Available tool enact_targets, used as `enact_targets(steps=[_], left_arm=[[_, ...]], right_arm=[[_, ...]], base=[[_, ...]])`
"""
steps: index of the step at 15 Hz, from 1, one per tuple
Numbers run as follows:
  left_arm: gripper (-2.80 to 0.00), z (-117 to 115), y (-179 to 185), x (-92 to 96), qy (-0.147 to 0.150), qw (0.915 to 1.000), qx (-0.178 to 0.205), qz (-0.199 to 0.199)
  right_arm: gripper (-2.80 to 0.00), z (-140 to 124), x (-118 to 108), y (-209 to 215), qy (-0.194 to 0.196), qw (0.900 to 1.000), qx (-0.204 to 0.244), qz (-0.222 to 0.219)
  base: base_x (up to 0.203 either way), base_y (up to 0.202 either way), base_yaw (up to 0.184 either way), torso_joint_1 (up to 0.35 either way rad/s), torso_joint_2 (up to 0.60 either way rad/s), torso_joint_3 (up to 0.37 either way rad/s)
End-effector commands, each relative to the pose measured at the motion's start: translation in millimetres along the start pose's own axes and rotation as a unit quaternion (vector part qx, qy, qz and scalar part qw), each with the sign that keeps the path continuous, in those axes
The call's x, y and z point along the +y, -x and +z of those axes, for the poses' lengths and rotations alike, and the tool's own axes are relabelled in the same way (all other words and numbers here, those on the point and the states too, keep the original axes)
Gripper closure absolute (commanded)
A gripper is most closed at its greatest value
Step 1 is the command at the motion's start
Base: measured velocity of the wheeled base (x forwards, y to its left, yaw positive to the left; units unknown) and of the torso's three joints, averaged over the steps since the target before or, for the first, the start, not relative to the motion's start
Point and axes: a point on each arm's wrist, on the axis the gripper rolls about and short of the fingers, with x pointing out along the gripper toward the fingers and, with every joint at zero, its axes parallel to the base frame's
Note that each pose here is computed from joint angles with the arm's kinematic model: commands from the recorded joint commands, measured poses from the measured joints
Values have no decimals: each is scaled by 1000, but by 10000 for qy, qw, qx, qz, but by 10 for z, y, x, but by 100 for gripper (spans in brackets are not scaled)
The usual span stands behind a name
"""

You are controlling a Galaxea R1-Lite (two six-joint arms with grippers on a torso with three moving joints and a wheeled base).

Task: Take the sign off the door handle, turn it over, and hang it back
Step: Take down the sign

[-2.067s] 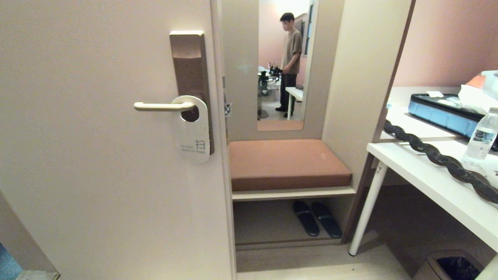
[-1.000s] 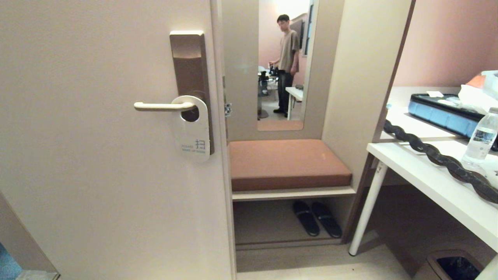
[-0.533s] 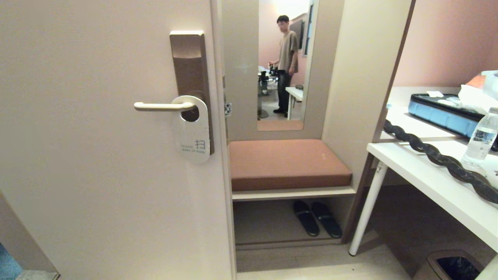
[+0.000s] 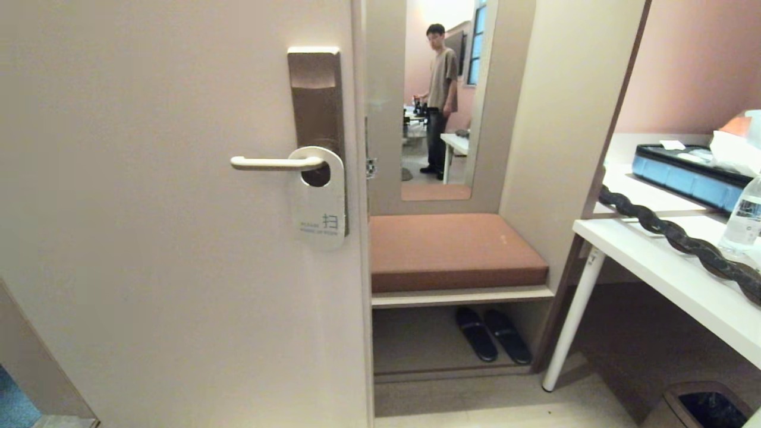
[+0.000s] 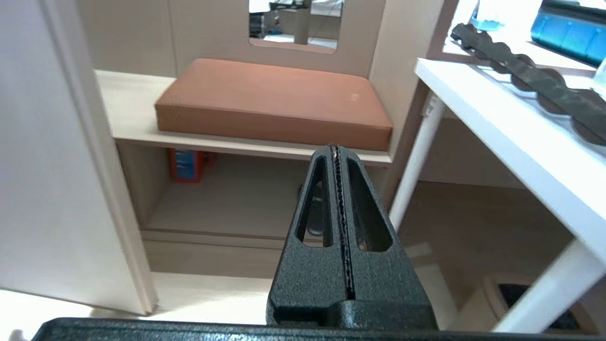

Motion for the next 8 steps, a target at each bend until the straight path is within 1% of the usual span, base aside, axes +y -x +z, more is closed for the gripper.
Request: enact_targets(steps=[1, 8], left_arm=[[0, 1, -1, 0, 5, 10000, 6, 8], [0, -1, -1, 0, 5, 10000, 13, 9]], right_arm=[[0, -1, 0, 0, 5, 10000, 5, 6], [0, -1, 0, 0, 5, 10000, 5, 6]], base=[[0, 202, 1, 2, 5, 5], [0, 191, -2, 4, 3, 1]])
